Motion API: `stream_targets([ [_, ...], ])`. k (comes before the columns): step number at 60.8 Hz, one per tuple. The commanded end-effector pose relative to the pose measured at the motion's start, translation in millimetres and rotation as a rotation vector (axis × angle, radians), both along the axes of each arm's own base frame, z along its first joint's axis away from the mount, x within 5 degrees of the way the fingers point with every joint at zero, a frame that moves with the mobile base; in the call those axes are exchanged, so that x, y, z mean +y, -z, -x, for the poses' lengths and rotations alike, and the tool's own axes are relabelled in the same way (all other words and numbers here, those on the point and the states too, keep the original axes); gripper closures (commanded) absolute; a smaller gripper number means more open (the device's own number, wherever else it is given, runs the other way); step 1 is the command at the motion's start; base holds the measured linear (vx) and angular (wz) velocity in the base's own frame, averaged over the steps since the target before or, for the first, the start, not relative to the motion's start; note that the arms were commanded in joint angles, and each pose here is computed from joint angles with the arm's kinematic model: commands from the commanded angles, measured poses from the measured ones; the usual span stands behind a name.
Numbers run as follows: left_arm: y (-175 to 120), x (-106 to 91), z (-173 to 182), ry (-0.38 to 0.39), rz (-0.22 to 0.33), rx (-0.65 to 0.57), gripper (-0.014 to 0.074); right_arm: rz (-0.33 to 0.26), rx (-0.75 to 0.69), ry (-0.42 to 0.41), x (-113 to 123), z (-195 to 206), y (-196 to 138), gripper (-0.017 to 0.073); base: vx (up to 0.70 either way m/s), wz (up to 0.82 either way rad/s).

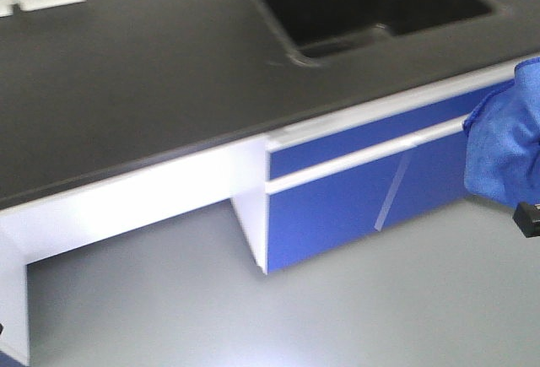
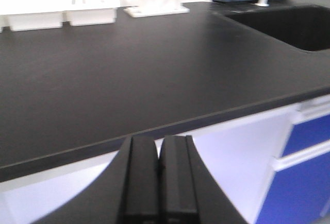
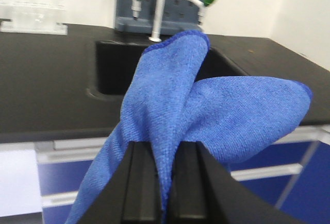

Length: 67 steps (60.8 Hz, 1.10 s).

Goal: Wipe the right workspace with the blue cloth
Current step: 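Drive the base to the other counter holding the cloth in the right gripper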

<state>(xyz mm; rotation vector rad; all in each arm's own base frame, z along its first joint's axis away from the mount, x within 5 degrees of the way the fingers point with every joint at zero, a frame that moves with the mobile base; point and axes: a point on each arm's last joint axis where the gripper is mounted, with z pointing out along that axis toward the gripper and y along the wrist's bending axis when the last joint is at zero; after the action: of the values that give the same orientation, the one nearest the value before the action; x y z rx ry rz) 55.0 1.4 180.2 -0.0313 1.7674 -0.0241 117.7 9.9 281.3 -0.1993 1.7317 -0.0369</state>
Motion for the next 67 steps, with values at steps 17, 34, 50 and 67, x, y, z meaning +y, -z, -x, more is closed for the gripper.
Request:
stream_targets([
  [17, 1.8, -1.4, -1.1, 0.015, 0.009, -0.069, 0.0599, 0.000, -0.105, 0.029, -2.6, -2.6, -16.6, 0.0563, -0.27, -0.57],
  [34, 1.8, -1.4, -1.1, 0.015, 0.009, -0.069, 0.0599, 0.000, -0.105, 0.029, -2.6, -2.6, -16.6, 0.0563, -0.23, -0.61],
  [50, 1.8, -1.4, -1.1, 0.015, 0.009, -0.069, 0.0599, 0.000, -0.105, 0.029, -2.6, -2.6, -16.6, 0.0563, -0.19, -0.72],
  [67, 1.8, -1.4, -1.1, 0.015, 0.009, -0.069, 0.0599, 0.000, -0.104, 0.029, -2.6, -2.6, -16.5, 0.0563, -0.17, -0.76],
])
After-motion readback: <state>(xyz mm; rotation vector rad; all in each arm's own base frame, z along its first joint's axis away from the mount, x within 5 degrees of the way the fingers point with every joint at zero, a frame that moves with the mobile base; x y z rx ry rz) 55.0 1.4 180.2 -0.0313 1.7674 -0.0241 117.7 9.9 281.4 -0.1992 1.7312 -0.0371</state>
